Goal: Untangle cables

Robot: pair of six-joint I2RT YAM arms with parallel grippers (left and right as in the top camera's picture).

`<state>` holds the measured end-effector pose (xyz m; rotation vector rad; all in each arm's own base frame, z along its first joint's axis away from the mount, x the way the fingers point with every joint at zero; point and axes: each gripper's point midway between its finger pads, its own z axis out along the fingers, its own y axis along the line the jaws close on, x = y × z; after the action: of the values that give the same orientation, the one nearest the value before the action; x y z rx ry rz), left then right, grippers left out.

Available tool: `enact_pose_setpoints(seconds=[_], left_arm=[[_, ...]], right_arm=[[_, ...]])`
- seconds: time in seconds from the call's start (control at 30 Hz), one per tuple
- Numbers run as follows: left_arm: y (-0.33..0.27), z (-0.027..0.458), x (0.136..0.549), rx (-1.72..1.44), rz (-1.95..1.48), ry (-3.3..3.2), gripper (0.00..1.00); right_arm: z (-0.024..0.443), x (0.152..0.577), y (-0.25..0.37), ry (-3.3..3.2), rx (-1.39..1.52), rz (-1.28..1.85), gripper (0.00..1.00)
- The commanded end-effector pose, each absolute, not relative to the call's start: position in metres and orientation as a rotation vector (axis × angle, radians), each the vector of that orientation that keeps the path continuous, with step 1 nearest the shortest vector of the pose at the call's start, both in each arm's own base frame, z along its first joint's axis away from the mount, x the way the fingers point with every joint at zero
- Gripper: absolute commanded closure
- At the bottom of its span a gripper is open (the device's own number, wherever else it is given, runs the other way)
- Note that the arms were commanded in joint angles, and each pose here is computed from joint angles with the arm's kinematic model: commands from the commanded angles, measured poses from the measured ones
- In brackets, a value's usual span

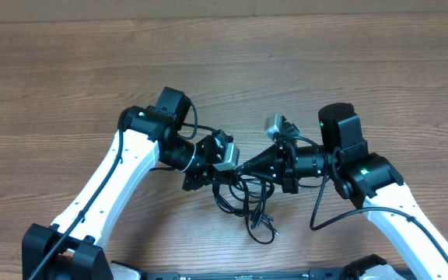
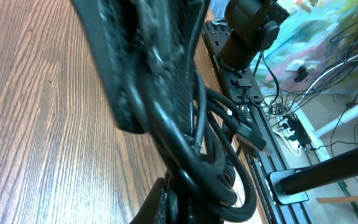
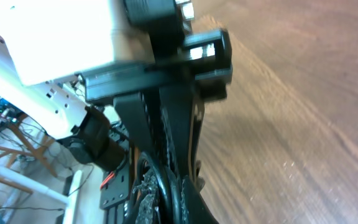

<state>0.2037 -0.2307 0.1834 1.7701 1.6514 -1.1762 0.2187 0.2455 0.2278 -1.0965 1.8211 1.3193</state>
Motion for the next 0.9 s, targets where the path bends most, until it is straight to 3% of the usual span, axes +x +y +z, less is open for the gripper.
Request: enact_pose_setpoints(seconds=[0.0, 0.47, 0.87], left_arm=[[-0.236, 0.193, 0.194, 1.773, -1.231, 1.573, 0.96], [-0.230, 0.185, 0.191, 1.799, -1.215, 1.643, 0.96], [-0.230, 0.185, 0.191, 1.799, -1.214, 1.643, 0.96]], right_arm=[[0.251, 0.226, 0.249, 1.707, -1.119, 1.302, 0.96], [0.233, 0.285, 0.231, 1.834, -0.952, 0.895, 0.96], [0.213, 0.344, 0.172, 1.993, -0.681, 0.369, 0.96]])
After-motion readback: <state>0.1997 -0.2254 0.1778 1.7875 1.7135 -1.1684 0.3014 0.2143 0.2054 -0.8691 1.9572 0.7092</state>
